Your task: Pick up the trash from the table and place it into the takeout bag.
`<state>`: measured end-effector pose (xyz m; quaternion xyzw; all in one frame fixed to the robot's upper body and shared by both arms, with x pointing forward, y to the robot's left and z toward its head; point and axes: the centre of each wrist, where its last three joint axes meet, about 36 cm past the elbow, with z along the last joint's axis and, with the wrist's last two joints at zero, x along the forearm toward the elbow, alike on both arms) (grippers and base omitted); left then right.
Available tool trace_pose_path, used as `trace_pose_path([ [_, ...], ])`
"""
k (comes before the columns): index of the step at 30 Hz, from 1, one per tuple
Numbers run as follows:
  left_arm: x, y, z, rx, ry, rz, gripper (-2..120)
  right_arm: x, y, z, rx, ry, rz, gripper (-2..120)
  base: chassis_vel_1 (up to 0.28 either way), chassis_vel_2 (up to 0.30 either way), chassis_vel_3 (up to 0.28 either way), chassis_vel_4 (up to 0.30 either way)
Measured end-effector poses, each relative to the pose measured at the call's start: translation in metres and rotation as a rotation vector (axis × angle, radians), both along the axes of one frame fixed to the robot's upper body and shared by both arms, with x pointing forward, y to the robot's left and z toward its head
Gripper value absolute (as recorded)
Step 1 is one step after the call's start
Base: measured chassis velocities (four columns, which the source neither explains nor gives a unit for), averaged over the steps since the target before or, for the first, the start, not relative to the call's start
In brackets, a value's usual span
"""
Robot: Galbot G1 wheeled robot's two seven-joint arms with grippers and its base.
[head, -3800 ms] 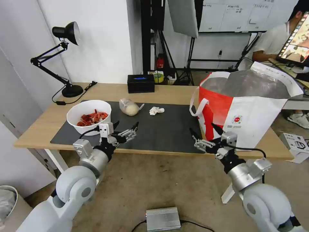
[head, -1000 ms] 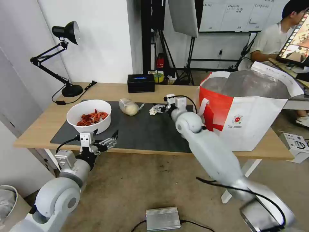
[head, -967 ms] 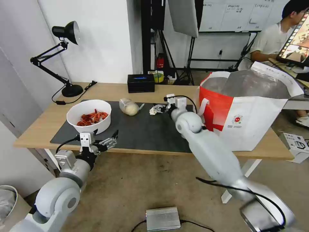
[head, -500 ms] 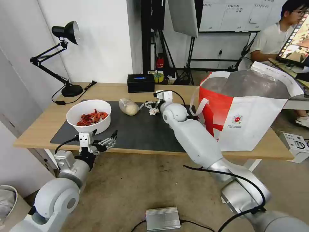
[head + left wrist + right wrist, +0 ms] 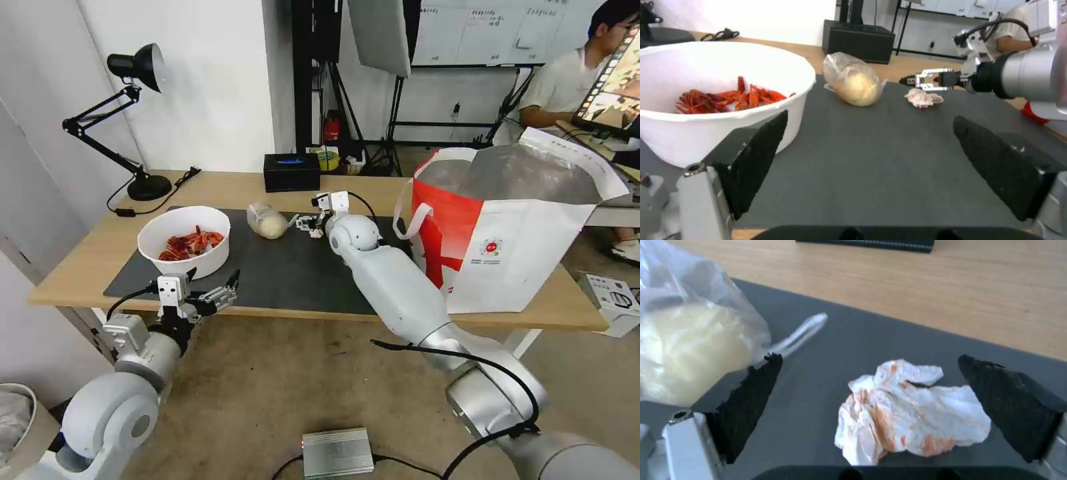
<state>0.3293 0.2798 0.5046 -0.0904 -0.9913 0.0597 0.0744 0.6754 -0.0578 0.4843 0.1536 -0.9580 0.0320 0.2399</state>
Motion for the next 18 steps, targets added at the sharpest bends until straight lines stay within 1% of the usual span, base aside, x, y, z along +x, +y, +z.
trace_pose_path([
  [15,-0.001,-0.002,-0.001,-0.007,0.000,0.000,100,0.001,-0.006,-0.019,0.012,0.051,-0.012,100,0.000,0.000,0.000,0.000],
  [16,-0.002,-0.002,-0.002,-0.007,-0.002,0.001,100,0.002,-0.007,-0.020,0.014,0.055,-0.015,98,0.000,0.000,0.000,0.000],
  [18,-0.002,-0.002,-0.002,-0.008,-0.011,0.003,100,0.002,-0.007,-0.021,0.016,0.060,-0.018,89,0.000,0.000,0.000,0.000],
])
